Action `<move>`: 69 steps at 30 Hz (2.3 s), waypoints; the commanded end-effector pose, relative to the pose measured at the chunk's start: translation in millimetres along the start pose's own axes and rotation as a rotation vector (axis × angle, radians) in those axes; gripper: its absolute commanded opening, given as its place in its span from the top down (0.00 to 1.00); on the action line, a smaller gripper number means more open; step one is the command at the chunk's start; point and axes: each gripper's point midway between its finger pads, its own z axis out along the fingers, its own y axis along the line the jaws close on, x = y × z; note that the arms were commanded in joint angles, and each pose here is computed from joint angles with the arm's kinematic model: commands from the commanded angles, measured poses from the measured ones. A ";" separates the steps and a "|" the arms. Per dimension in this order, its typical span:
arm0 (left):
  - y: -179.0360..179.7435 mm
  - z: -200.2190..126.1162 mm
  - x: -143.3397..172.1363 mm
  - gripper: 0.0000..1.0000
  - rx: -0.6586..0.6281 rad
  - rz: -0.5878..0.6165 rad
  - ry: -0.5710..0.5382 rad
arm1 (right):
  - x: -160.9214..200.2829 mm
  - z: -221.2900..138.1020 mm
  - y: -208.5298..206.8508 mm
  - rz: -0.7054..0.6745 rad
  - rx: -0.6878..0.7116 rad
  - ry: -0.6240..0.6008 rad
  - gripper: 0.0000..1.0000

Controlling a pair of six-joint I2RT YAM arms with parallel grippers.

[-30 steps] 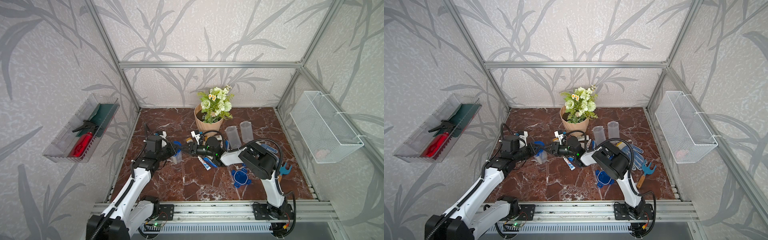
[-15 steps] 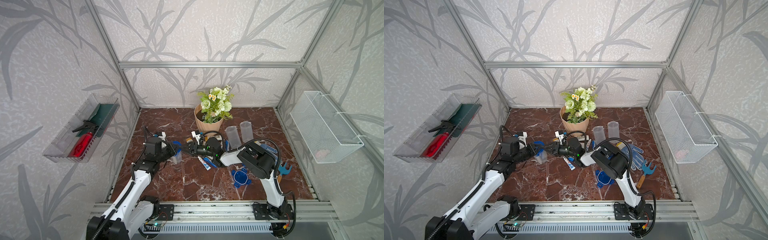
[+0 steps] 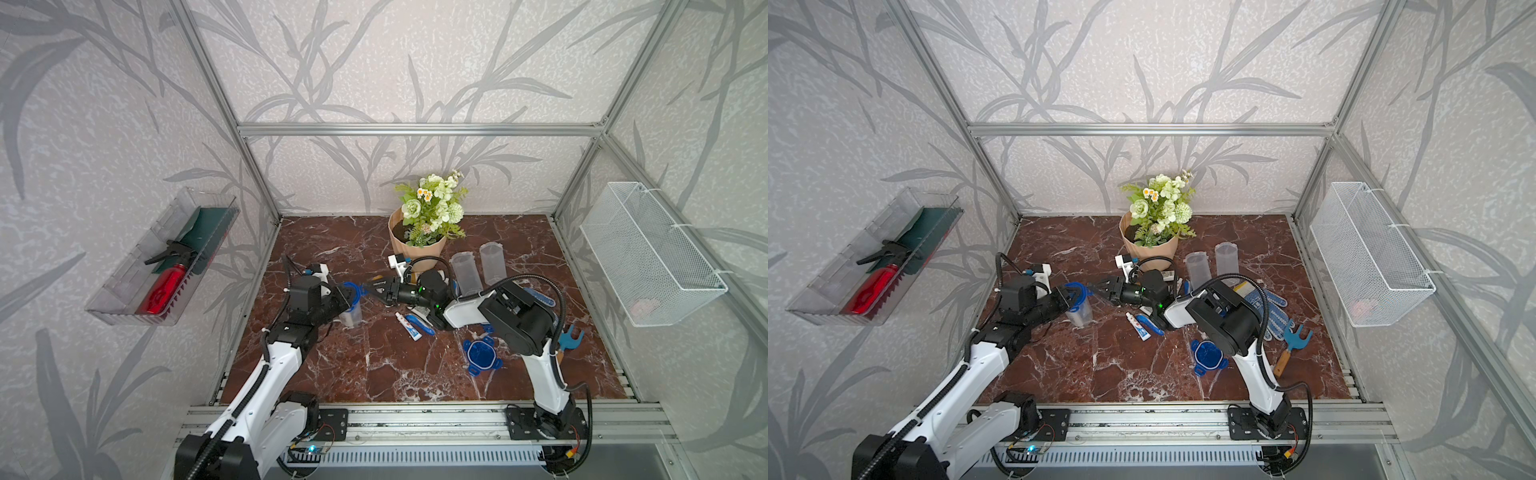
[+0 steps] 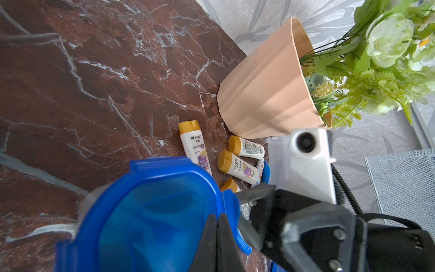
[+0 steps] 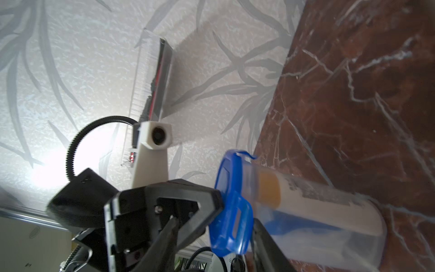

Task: Take out toiletry kits
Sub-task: Unfasten the latch on the container, then adjust the container at the center of the board.

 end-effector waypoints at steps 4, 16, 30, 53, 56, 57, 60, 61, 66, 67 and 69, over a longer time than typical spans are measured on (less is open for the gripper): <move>85.0 -3.7 79.1 1.00 -0.309 -0.122 0.252 | -26.6 -6.8 106.5 -0.204 -0.253 -0.067 0.51; 5.2 -8.6 2.8 1.00 -0.148 -0.058 0.132 | 6.0 -18.5 43.0 -0.234 0.027 0.018 0.87; -44.6 -20.1 -74.2 1.00 -0.155 0.085 -0.009 | 50.0 -38.8 -42.9 -0.470 0.622 0.218 1.00; 22.5 -14.4 -43.7 1.00 -0.376 0.078 0.031 | 8.6 10.4 -29.8 -0.685 0.803 0.302 1.00; 30.9 -17.0 -41.6 1.00 -0.409 0.086 0.024 | 7.3 3.4 -18.9 -0.702 0.807 0.290 1.00; 32.7 -16.3 -41.1 1.00 -0.414 0.084 0.024 | 8.5 0.0 -15.1 -0.706 0.809 0.289 1.00; 32.9 -13.7 -44.6 1.00 -0.419 0.083 0.015 | 17.1 -10.5 -10.3 -0.725 0.836 0.309 1.00; 32.3 -13.1 -45.9 1.00 -0.419 0.084 0.013 | 21.6 -13.2 -8.8 -0.734 0.844 0.318 1.00; 32.2 -13.4 -49.4 1.00 -0.427 0.087 0.002 | 44.7 -19.5 -14.5 -0.742 0.862 0.372 1.00; 32.5 -13.6 -49.2 1.00 -0.428 0.087 0.002 | 63.8 -11.3 -12.5 -0.744 0.831 0.405 1.00; 34.8 -12.8 -47.1 1.00 -0.433 0.085 0.008 | 67.9 -2.8 -12.7 -0.726 0.800 0.413 1.00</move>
